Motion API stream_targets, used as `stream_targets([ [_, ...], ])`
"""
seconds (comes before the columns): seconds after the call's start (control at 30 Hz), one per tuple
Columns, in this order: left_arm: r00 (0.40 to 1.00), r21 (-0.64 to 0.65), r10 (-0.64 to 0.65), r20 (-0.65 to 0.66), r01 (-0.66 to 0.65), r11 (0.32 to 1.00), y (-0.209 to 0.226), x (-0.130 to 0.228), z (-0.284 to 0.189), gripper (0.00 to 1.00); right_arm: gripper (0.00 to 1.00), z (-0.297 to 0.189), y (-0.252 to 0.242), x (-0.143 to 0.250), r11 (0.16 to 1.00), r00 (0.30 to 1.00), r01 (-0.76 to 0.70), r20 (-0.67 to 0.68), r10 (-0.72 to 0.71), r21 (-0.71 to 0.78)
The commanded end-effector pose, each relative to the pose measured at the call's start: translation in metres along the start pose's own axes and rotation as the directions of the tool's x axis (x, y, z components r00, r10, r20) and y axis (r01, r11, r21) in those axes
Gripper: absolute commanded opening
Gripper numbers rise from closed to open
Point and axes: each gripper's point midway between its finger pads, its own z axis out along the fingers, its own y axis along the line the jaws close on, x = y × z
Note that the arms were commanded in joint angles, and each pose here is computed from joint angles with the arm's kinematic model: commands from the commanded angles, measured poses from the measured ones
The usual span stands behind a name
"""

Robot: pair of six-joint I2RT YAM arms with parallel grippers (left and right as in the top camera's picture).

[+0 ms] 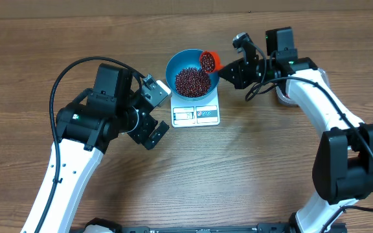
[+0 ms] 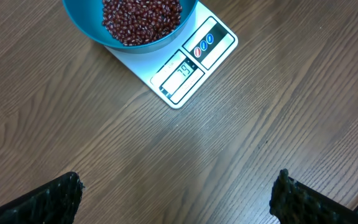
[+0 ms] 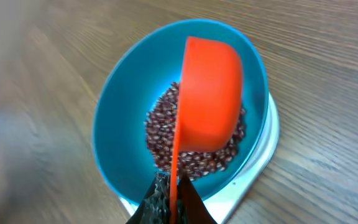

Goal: Scoop item into bowl and weigh 150g on scale
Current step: 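Tilt the red scoop to pour beans into the blue bowl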

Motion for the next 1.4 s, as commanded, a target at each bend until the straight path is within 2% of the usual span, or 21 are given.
stream_targets([
  [0.0, 1.000, 0.007, 0.007, -0.003, -0.007, 1.000, 0.000, 0.001, 0.002, 1.00, 0.04, 0.004, 0.010, -0.006, 0.989, 0.992, 0.122, -0.023, -0.121, 0.080],
  [0.2, 1.000, 0.007, 0.007, -0.003, -0.007, 1.000, 0.000, 0.001, 0.002, 1.00, 0.04, 0.023, 0.013, -0.006, 0.944, 0.972, 0.231, -0.091, -0.215, 0.237],
  [0.37, 1.000, 0.007, 0.007, -0.003, -0.007, 1.000, 0.000, 0.001, 0.002, 1.00, 0.04, 0.030, 0.021, -0.015, 0.913, 0.948, 0.318, -0.088, -0.306, 0.255],
  [0.7, 1.000, 0.007, 0.007, -0.003, -0.007, 1.000, 0.000, 0.001, 0.002, 1.00, 0.04, 0.016, 0.020, -0.037, 0.855, 0.928, 0.371, -0.098, -0.361, 0.362],
  [0.97, 1.000, 0.007, 0.007, -0.003, -0.007, 1.000, 0.000, 0.001, 0.002, 1.00, 0.04, -0.026, 0.040, -0.058, 0.824, 0.918, 0.377, -0.053, -0.393, 0.422],
  [1.07, 1.000, 0.007, 0.007, -0.003, -0.007, 1.000, 0.000, 0.001, 0.002, 1.00, 0.04, -0.029, 0.039, -0.051, 0.819, 0.921, 0.377, -0.085, -0.379, 0.433],
  [1.37, 1.000, 0.007, 0.007, -0.003, -0.007, 1.000, 0.000, 0.001, 0.002, 1.00, 0.04, -0.027, 0.043, -0.044, 0.717, 0.893, 0.442, -0.193, -0.406, 0.539],
])
